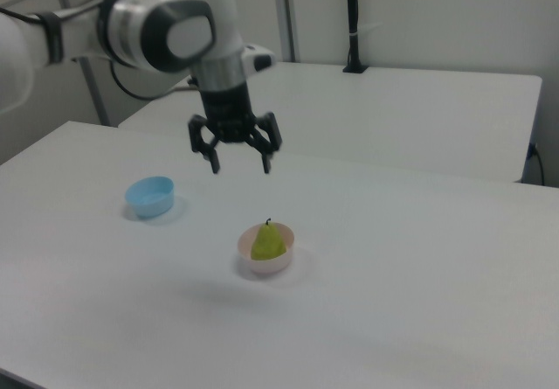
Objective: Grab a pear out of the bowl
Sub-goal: 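Move the open gripper down over the green pear in the pink bowl, then close the gripper around the green pear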
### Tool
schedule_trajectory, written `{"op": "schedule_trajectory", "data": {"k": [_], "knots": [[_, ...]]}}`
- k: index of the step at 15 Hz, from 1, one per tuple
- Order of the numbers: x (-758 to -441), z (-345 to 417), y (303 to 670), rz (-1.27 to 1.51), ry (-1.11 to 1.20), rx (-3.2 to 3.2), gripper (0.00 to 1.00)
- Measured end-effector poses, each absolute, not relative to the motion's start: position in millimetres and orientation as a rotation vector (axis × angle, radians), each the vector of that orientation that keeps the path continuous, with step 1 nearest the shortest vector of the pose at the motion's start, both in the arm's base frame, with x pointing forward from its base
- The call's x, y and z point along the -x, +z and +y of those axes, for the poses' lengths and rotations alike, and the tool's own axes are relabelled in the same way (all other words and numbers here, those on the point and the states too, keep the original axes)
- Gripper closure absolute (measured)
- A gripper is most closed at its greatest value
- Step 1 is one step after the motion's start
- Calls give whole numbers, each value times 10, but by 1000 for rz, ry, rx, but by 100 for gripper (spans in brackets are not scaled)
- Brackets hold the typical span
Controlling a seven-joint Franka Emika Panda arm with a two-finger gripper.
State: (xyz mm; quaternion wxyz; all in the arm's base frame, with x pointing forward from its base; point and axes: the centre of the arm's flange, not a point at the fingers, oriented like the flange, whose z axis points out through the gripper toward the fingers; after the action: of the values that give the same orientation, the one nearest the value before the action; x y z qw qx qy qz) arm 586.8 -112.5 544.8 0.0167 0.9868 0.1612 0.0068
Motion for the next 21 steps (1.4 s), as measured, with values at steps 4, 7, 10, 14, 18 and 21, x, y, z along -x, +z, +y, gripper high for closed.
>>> {"op": "schedule_trajectory", "data": {"k": [4,7,10,14,18,21], "knots": [[-6080,-1203,4786,394,53,-3074,0],[-6148,-1207,4287,255,58,-3089,0],[-6202,-1213,4023,194,40,-3097,0],[-6286,-1181,3736,139,34,-3100,0],[-6334,-1130,3522,132,17,-3102,0],[-6340,-1101,3485,138,9,-3104,14]]}}
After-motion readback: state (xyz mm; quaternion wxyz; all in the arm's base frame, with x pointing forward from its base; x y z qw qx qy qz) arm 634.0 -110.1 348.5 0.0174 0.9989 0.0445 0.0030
